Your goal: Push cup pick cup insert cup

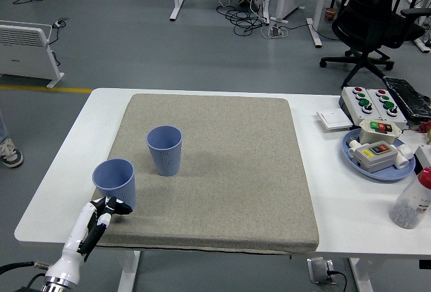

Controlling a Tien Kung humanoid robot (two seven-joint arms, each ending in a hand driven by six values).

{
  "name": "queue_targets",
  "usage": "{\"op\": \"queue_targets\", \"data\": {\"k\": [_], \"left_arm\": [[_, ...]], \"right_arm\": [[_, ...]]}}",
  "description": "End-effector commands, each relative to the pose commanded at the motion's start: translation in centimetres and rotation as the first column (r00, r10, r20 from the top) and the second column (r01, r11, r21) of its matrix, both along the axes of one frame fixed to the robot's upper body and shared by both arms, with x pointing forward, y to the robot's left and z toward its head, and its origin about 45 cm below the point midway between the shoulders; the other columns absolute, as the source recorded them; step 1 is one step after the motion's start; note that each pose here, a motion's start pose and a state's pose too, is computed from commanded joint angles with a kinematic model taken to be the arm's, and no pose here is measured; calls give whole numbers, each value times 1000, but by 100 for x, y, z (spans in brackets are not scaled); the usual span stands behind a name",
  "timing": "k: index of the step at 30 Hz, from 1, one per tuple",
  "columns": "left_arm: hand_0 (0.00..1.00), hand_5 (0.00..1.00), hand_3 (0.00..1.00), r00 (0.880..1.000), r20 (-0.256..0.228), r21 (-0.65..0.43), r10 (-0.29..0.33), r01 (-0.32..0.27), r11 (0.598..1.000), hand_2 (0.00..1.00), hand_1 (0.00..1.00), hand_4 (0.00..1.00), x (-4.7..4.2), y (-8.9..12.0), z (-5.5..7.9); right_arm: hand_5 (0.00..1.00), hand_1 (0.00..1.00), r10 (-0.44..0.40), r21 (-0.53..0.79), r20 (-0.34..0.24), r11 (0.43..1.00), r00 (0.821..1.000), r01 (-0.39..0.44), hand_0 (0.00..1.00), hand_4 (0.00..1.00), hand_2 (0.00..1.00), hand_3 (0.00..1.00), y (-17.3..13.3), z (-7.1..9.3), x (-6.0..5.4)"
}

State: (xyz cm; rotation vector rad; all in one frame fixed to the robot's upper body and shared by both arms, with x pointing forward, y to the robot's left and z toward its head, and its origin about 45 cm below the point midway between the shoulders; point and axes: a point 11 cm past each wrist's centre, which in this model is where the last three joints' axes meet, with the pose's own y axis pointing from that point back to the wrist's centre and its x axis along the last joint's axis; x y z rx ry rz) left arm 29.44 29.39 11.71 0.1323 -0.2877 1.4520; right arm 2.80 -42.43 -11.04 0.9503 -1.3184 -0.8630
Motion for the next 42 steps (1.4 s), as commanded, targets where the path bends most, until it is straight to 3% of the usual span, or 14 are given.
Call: {"op": "queue_targets", "data": {"k": [15,24,30,42], "left_arm": [[596,998,519,1000,-3,22,-1,1,1000,554,601,518,245,-35,-28],[615,998,524,1000,-1,37,-19,19,999,561,624,525,474,-106,10],[625,998,525,999,22,83,-36,34,996,562,635,523,648,-118,108],[623,998,521,998,16,172,-53,50,984,560,632,522,895,-26,159]], "right_arm": [[470,602,8,1,-3,1000,1000,-8,698,119,624,581,0,1,8],[469,602,13,2,-4,1000,1000,-13,698,119,625,581,7,0,21],[468,602,13,4,-5,1000,1000,-13,698,120,626,581,12,-2,19],[470,602,19,5,-6,1000,1000,-19,698,121,625,581,16,-2,32]]}}
